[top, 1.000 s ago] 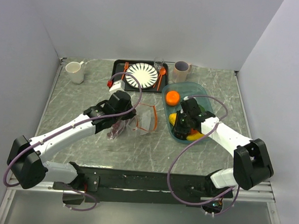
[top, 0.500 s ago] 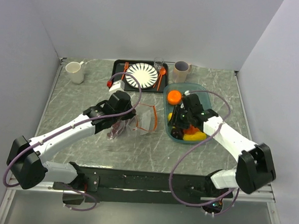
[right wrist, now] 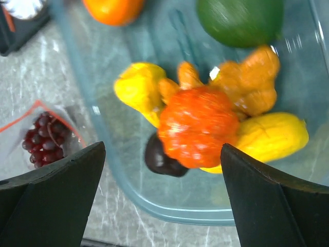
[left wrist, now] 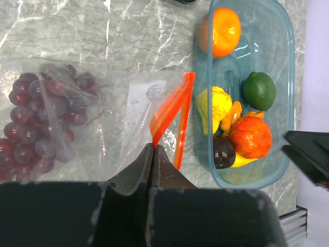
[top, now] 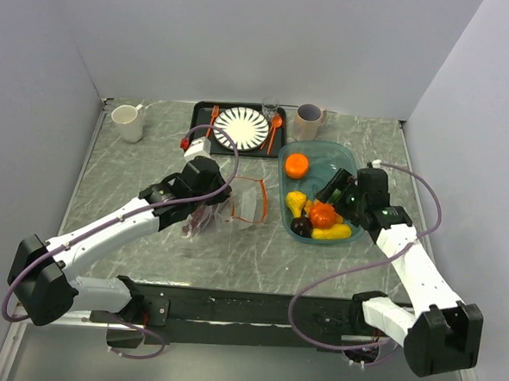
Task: Place the food in the zip-top bag and seal the zipper
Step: Pick up the fake vegetable from the bin.
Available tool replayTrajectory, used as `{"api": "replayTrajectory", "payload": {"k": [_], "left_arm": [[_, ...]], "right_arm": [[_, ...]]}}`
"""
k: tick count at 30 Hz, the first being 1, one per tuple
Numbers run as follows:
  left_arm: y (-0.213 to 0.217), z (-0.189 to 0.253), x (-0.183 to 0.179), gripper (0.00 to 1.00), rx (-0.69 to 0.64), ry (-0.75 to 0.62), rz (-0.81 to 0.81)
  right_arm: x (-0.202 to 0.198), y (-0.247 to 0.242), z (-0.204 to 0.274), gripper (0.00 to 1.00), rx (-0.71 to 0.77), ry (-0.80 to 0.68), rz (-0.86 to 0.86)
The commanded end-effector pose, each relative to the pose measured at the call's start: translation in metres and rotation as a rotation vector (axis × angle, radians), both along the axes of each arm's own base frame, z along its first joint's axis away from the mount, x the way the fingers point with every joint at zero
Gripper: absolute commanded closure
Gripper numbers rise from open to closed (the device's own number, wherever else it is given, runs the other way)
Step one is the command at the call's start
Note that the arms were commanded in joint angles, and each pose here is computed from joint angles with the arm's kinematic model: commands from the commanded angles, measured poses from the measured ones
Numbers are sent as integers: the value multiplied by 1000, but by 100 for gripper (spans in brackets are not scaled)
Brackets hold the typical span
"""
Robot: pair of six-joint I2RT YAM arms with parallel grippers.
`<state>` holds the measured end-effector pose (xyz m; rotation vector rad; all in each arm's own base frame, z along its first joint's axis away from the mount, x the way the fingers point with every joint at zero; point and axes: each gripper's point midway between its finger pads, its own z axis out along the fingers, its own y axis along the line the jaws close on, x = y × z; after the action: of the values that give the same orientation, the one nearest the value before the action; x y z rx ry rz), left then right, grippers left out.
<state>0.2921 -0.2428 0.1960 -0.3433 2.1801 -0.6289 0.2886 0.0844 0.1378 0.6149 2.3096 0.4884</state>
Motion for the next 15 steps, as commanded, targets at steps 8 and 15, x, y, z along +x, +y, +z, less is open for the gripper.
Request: {"api": "replayTrajectory", "payload": {"k": [8, 15], "left_arm": [[-6, 11, -1, 99, -36, -32, -27], [-7, 12, 0, 99, -36, -29, -24]], "right_arm": [[-3, 2, -42, 0, 203, 118, 18], [-1, 6, -60, 0, 222, 160, 47]]}}
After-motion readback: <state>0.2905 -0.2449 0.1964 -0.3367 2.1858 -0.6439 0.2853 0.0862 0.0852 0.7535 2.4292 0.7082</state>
